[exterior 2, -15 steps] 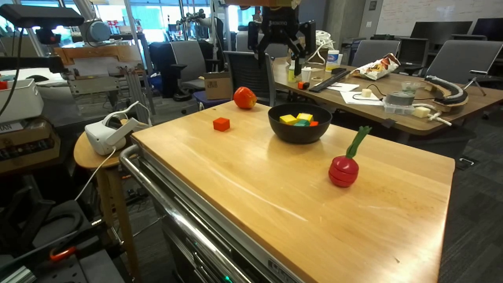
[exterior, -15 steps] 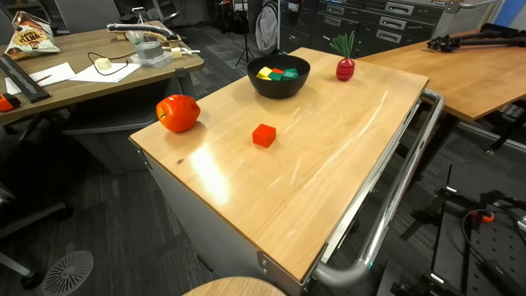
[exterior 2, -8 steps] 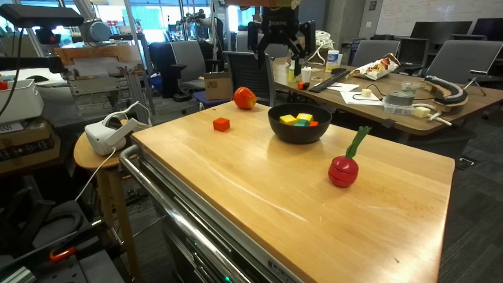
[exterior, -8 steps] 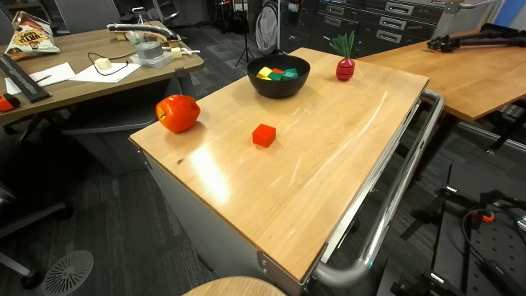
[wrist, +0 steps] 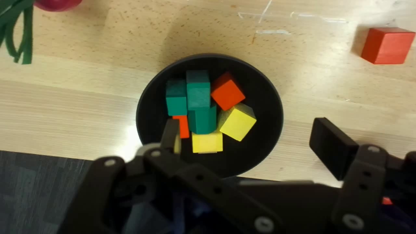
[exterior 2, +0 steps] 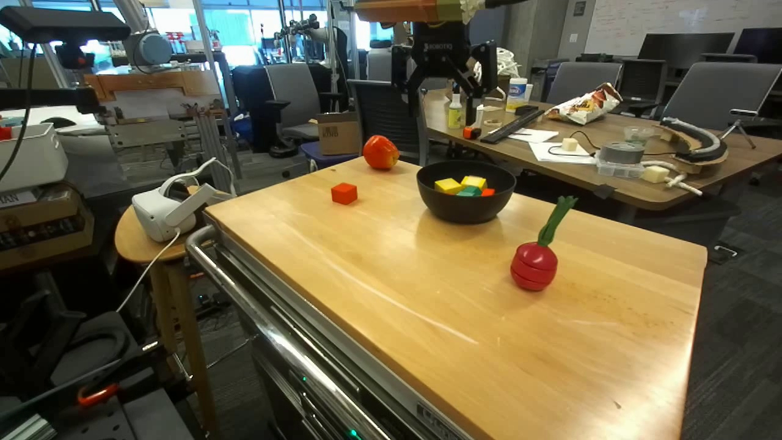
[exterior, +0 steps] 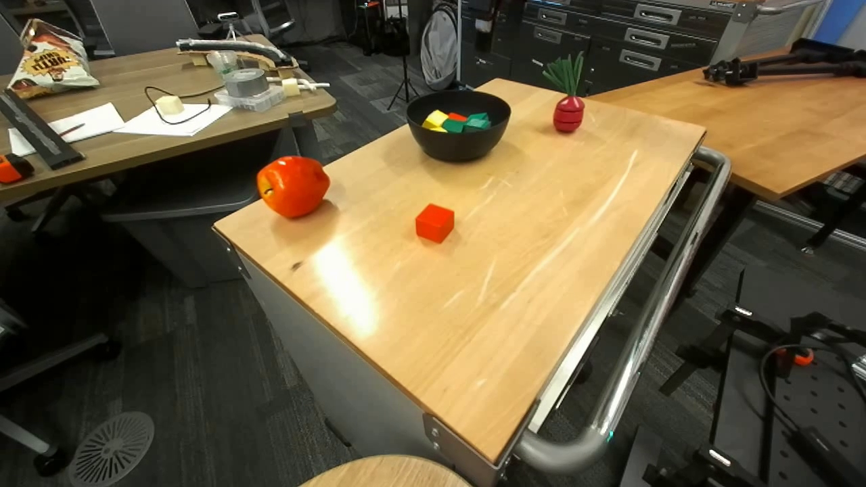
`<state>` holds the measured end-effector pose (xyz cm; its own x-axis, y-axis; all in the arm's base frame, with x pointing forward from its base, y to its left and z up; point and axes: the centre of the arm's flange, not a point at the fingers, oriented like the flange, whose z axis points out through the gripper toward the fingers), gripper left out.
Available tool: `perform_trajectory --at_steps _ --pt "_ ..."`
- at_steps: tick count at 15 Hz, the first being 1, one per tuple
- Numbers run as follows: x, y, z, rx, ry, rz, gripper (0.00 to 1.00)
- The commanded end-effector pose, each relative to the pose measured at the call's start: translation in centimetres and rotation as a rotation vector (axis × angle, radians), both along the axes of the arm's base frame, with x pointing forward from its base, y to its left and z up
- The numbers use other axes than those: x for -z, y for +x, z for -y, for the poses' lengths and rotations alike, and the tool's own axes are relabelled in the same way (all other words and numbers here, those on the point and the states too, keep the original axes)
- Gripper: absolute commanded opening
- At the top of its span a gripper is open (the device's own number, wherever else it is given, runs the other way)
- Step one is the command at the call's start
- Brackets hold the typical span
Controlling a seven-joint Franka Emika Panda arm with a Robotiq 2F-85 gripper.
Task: Remove the objects from the black bowl and put them on the table then move the apple to the right
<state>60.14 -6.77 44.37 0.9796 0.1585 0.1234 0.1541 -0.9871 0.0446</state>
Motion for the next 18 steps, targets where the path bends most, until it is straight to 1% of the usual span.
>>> perform_trajectory --at_steps 1,2,4,5,6,7,9,12,13,15,18 --pt "3.0 3.4 0.7 -0.007 -0.102 0.074 1.0" --pt "3.9 4.4 1.0 0.027 -0.123 0.139 1.0" --pt "5.7 6.0 1.3 0.071 -0.106 0.188 1.0" --pt "6.2 6.2 1.4 0.09 -0.07 0.183 1.0" --pt "5.8 5.7 1.7 0.089 -0.023 0.162 1.0" --pt "6.9 4.6 1.3 0.067 -0.064 0.14 1.0" --pt "7.3 5.0 1.5 0.087 -0.041 0.139 1.0" --pt "6.8 5.2 1.6 0.091 -0.038 0.149 1.0" --pt "7.3 5.5 1.2 0.111 -0.073 0.166 1.0" --pt "8.4 6.3 0.3 0.102 -0.126 0.169 1.0" --pt "9.8 7.5 -1.2 0.082 -0.173 0.162 1.0"
